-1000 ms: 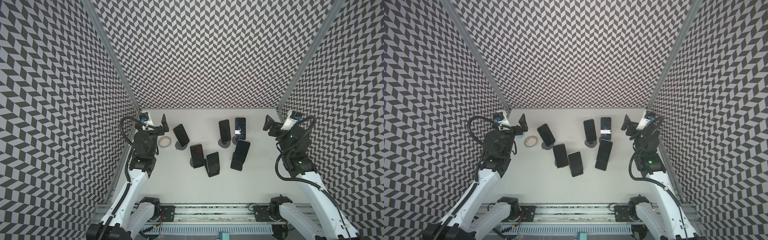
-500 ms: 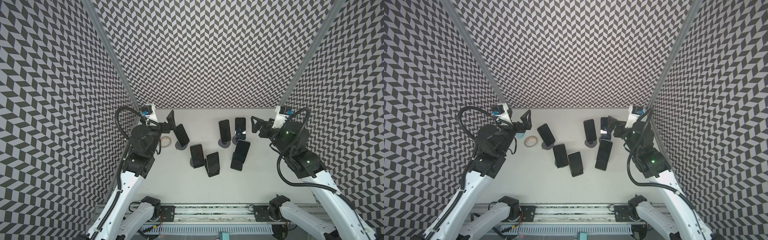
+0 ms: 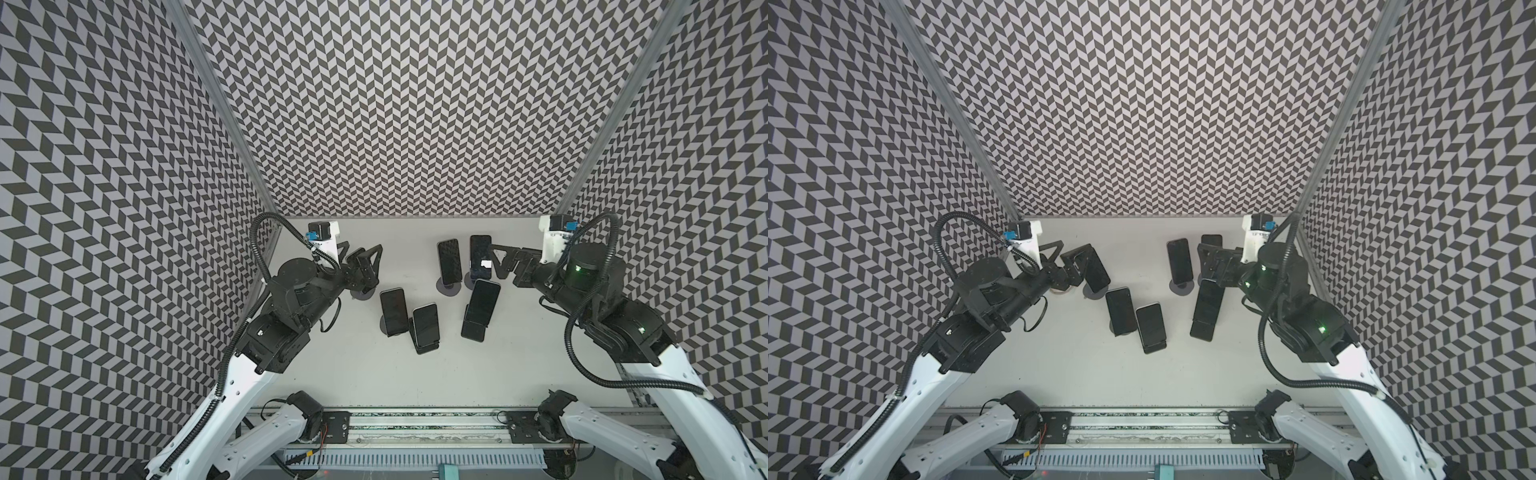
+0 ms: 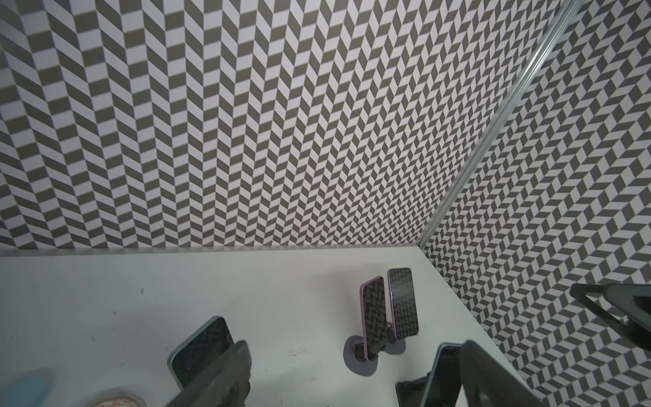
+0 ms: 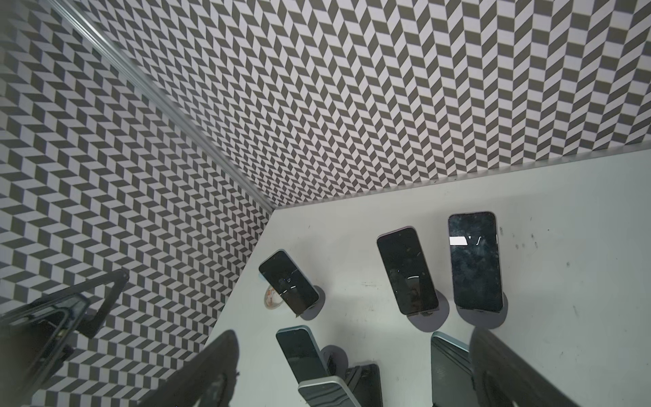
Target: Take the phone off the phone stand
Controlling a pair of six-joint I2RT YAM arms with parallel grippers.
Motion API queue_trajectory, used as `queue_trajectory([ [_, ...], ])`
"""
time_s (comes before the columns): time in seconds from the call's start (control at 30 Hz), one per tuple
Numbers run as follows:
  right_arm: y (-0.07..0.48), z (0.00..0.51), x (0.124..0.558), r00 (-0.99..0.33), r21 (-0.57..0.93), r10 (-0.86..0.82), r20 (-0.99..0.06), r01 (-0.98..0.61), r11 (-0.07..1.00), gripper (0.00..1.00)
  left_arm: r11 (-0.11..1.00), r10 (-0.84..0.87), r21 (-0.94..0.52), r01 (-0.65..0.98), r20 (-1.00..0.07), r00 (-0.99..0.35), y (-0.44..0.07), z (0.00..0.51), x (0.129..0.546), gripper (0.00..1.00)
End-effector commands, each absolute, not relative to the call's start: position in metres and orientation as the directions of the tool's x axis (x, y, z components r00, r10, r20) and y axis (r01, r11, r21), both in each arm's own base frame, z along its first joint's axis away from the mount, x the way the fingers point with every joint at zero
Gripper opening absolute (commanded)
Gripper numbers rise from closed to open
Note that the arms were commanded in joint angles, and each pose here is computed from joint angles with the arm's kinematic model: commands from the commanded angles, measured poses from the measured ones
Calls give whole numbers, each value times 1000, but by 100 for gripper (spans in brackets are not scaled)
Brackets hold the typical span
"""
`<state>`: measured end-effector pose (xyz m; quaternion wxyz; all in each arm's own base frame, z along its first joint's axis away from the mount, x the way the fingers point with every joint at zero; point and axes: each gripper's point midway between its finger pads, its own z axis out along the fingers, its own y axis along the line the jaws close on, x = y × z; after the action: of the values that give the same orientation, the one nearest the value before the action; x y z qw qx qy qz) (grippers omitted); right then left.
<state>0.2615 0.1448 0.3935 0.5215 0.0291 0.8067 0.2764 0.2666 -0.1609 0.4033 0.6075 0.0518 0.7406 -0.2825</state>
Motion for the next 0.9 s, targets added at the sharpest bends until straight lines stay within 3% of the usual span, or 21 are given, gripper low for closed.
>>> queue_trajectory([
  [0.0, 151, 386, 248, -491, 495, 324, -809, -270, 826, 99, 825, -253, -372, 426, -916, -311, -164, 394, 256, 90],
  [0.27, 166, 355, 240, -480, 420, 217, -850, -369, 829, 99, 873, -159, -277, 402, -940, -303, -152, 355, 248, 88],
  [0.53, 173, 319, 236, -501, 388, 160, -851, -392, 834, 99, 914, -197, -318, 252, -891, -409, -121, 311, 233, 87],
  [0.87, 196, 312, 229, -537, 370, 97, -838, -429, 824, 100, 909, -298, -394, 138, -844, -446, -112, 304, 236, 89],
])
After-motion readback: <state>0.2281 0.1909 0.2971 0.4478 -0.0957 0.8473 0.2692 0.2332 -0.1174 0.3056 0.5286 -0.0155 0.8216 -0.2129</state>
